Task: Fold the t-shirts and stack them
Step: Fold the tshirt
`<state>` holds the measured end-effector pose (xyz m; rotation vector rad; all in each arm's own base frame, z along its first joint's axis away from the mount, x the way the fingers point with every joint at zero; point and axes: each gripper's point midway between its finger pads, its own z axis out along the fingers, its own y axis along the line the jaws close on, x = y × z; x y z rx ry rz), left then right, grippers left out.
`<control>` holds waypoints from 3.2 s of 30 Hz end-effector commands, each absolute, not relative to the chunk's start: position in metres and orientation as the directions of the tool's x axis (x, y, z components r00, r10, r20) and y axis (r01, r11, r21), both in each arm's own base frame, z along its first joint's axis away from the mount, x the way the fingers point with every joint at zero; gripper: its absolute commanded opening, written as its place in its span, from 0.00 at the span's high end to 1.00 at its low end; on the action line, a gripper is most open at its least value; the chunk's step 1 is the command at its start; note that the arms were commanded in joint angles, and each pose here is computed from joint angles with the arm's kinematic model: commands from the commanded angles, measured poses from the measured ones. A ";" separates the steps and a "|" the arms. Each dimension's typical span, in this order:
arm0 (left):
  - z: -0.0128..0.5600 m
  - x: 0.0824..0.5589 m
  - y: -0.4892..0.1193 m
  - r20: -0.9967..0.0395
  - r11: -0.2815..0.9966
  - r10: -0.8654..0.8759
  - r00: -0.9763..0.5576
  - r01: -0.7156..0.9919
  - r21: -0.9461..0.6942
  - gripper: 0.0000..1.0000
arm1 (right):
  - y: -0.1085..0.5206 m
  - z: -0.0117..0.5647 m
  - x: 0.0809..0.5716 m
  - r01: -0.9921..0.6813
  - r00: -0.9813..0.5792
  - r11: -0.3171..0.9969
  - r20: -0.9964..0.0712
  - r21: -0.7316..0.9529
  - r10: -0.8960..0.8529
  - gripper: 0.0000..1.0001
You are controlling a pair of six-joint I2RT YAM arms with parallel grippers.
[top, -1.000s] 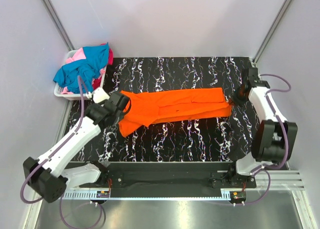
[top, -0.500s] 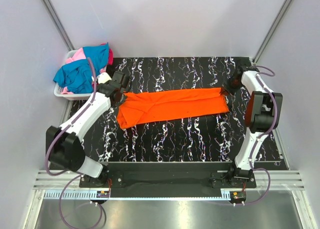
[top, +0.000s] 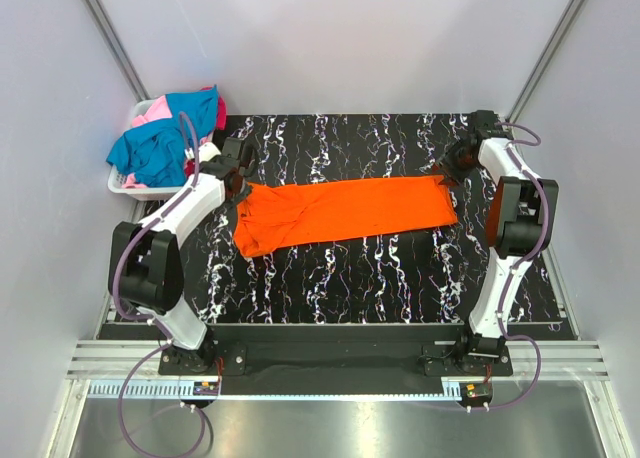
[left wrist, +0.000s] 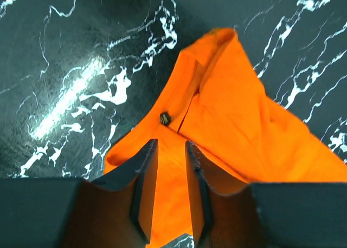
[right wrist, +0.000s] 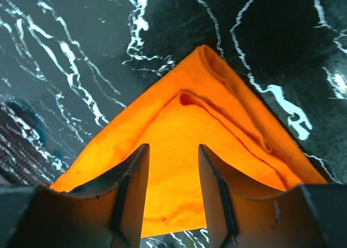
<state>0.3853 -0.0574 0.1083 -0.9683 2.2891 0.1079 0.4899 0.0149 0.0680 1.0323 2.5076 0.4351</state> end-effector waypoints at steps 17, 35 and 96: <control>0.096 0.369 -0.137 -0.319 0.823 -0.547 -0.774 -0.428 -0.373 0.60 | 0.111 0.080 0.450 0.375 -0.828 0.783 -0.202 0.496 0.524 0.54; 0.095 0.268 -0.128 -0.261 0.858 -0.482 -0.837 -0.391 -0.333 0.66 | 0.281 0.069 0.404 0.060 -0.980 0.839 -0.129 0.541 0.153 0.55; 0.061 0.283 -0.057 -0.407 0.807 -0.566 -0.717 -0.583 -0.096 1.00 | 0.216 0.002 0.335 0.153 -0.988 0.982 -0.001 0.113 0.154 0.64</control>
